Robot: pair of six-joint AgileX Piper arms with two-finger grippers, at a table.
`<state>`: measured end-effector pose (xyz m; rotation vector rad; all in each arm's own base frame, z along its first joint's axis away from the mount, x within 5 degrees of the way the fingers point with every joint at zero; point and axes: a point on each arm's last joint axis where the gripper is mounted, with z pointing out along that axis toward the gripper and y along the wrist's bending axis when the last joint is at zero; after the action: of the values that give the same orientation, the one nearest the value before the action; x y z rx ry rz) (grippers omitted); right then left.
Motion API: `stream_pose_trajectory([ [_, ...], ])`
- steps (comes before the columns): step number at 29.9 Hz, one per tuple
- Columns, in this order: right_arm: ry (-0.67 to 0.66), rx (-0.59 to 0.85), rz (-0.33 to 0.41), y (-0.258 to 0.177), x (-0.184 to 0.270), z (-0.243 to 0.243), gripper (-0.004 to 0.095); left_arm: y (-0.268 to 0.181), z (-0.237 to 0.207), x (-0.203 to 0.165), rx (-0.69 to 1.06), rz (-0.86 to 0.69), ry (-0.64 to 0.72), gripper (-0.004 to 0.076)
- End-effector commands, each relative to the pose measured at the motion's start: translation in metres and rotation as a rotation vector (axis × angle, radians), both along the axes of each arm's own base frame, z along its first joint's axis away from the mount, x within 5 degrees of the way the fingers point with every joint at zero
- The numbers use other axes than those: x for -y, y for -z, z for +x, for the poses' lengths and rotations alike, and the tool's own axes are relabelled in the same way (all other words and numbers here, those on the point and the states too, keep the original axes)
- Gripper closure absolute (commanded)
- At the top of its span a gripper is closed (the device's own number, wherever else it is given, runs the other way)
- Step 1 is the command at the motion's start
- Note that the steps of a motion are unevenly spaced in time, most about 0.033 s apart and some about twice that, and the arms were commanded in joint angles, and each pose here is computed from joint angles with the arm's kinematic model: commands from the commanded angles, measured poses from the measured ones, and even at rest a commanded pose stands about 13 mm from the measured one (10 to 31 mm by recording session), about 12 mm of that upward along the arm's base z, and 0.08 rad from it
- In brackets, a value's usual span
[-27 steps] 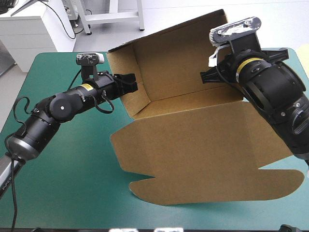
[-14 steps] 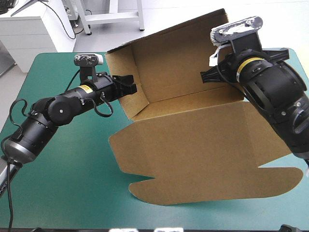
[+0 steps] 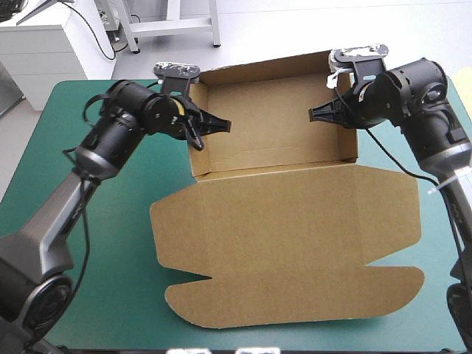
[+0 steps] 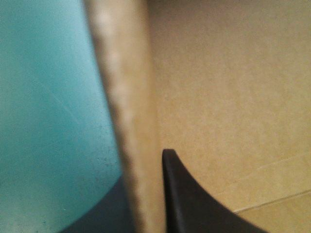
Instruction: Fold the box
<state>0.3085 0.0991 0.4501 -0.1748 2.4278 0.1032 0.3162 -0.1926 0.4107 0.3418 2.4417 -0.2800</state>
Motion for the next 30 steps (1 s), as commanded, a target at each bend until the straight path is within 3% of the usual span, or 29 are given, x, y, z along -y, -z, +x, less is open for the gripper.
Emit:
stream_pose_trajectory([
  [1,-0.036,-0.023,0.047,0.003,0.002,0.004,0.0908,-0.023,0.004,0.013,0.067,0.058,-0.014,0.0731],
  [8,-0.014,-0.255,-0.009,0.072,0.008,0.014,0.0908,0.007,0.031,0.033,-0.045,0.066,-0.061,0.0731],
  [12,0.012,-0.356,-0.002,0.101,0.016,0.016,0.0908,0.026,0.041,0.04,-0.087,0.086,-0.062,0.0731],
  [20,-0.011,-0.444,0.014,0.128,0.011,0.031,0.0908,0.051,0.047,0.046,-0.154,0.115,-0.056,0.0731],
  [30,-0.033,-0.479,-0.032,0.146,0.01,0.042,0.0908,0.097,0.043,0.044,-0.295,0.195,-0.05,0.0731],
])
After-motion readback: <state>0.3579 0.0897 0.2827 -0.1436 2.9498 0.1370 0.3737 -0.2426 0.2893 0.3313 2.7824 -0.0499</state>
